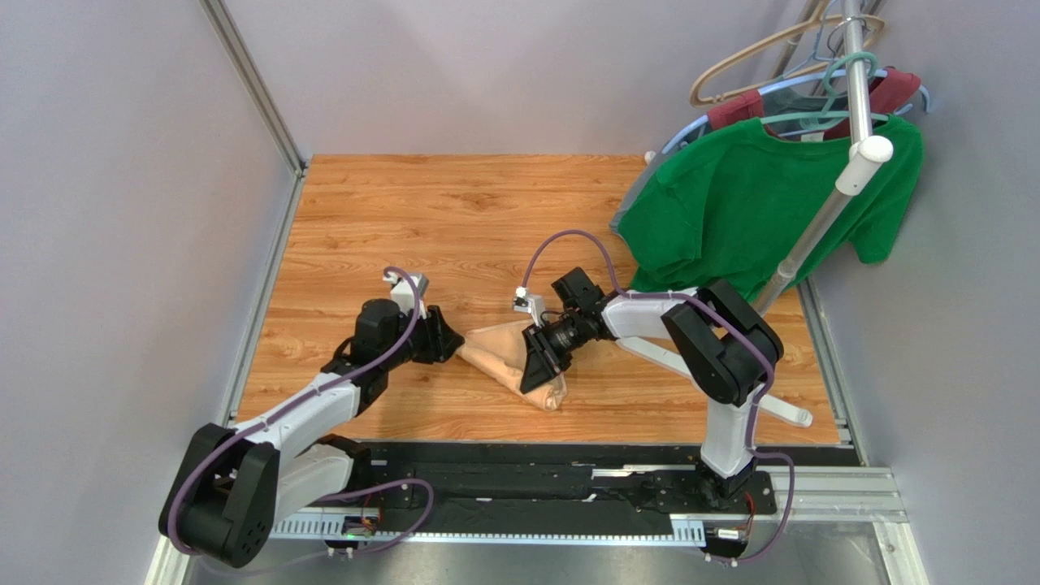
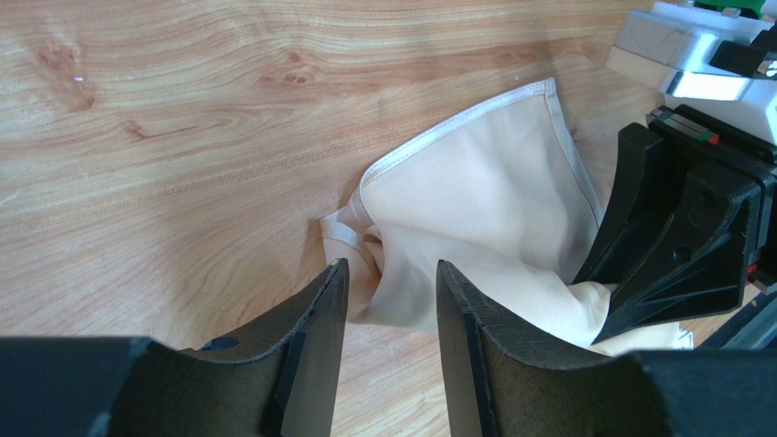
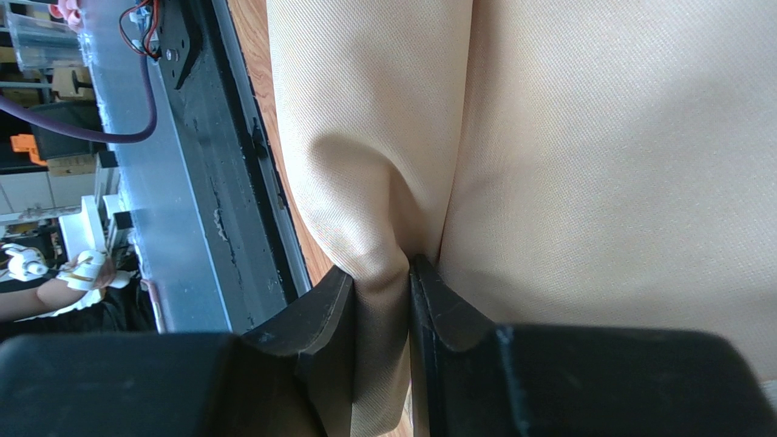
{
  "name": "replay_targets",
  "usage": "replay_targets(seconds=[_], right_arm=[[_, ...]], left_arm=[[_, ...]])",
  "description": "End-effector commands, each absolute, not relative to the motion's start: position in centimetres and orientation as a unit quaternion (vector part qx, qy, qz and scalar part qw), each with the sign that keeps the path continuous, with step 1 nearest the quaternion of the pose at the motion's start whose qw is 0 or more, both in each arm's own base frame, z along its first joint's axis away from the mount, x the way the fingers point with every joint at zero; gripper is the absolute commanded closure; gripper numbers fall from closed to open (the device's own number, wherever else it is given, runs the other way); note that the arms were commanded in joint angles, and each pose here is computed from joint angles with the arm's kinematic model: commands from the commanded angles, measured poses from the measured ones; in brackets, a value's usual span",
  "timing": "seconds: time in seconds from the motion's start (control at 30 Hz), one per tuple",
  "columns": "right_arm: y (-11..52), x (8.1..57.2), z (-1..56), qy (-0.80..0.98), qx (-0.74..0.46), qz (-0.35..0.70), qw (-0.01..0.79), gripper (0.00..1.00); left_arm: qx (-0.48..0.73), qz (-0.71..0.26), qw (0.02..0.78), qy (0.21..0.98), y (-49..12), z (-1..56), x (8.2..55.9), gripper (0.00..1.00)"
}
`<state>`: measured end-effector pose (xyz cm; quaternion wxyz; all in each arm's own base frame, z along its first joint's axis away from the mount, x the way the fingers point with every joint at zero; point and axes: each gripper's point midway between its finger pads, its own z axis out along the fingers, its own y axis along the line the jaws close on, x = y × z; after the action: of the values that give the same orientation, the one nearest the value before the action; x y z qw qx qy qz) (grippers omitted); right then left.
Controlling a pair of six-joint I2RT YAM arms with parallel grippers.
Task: Fold the napkin, place the utensils inside, and roll it up
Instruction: Roll the napkin with the utensil
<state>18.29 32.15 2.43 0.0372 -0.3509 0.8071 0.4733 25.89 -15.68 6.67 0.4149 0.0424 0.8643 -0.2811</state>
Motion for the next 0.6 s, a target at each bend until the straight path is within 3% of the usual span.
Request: replay_targets(seconds=[0.0,0.27,0.3,0.37,0.4,0.57], right_arm=[[28.1,16.5,-3.5,0.868,-0.329,0.372,-0.024,0.88],[28.0,16.6,-3.5,0.869,-0.327,0.370,-0.022,0.86],[28.0,16.6,-3.5,0.869,-0.328,0.370,-0.022,0.82],[28.1,16.8,-3.2,0.868,-0.329,0.371,-0.017,0.77],[28.2,16.9,-3.1,0.872,-0.320,0.370,-0.018,0.68],[28.6,17.7,-1.4,0.871,-0.321,0.372,0.007,0.51]], left_arm=[[0.049,-0.302,0.434,0.847,-16.5,7.8,27.0,0.53],[0.060,-0.312,0.417,0.851,-17.2,7.1,27.3,0.78],[0.062,-0.314,0.412,0.853,-17.3,6.9,27.2,0.87],[0.069,-0.315,0.408,0.854,-17.5,7.0,27.4,0.94],[0.068,-0.311,0.399,0.860,-17.5,6.6,27.5,1.00],[0.068,-0.289,0.355,0.886,-17.4,5.9,27.9,1.00]])
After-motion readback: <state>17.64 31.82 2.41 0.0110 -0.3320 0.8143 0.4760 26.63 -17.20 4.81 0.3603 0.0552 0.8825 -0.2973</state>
